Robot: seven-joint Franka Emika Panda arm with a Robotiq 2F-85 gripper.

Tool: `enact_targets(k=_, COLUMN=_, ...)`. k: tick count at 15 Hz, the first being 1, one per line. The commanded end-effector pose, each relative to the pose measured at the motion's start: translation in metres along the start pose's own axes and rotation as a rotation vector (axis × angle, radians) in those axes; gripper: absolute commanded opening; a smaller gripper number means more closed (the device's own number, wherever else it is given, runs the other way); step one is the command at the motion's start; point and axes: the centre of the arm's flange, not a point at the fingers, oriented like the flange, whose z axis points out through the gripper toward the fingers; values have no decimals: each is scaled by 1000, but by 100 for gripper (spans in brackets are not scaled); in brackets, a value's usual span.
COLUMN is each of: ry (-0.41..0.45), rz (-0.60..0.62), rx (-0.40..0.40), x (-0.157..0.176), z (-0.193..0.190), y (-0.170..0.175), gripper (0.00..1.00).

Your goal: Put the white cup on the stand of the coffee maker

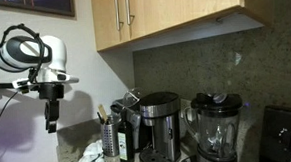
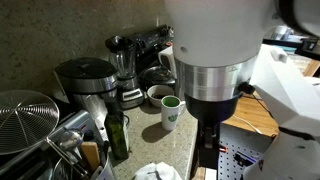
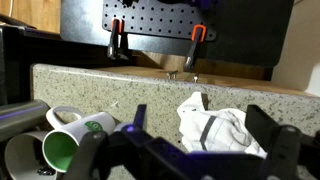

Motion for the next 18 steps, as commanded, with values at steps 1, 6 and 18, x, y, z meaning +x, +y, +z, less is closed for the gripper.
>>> enact_targets(k=1, ry=0, rz=0, rx=0, x=0, z=0, y=0, gripper=100)
enact_targets(k=6, ry=0, rz=0, rx=0, x=0, z=0, y=0, gripper=100)
enact_targets(k=18, ry=-3, rz=16, rx=2, x=0, z=-2, y=7, gripper=100)
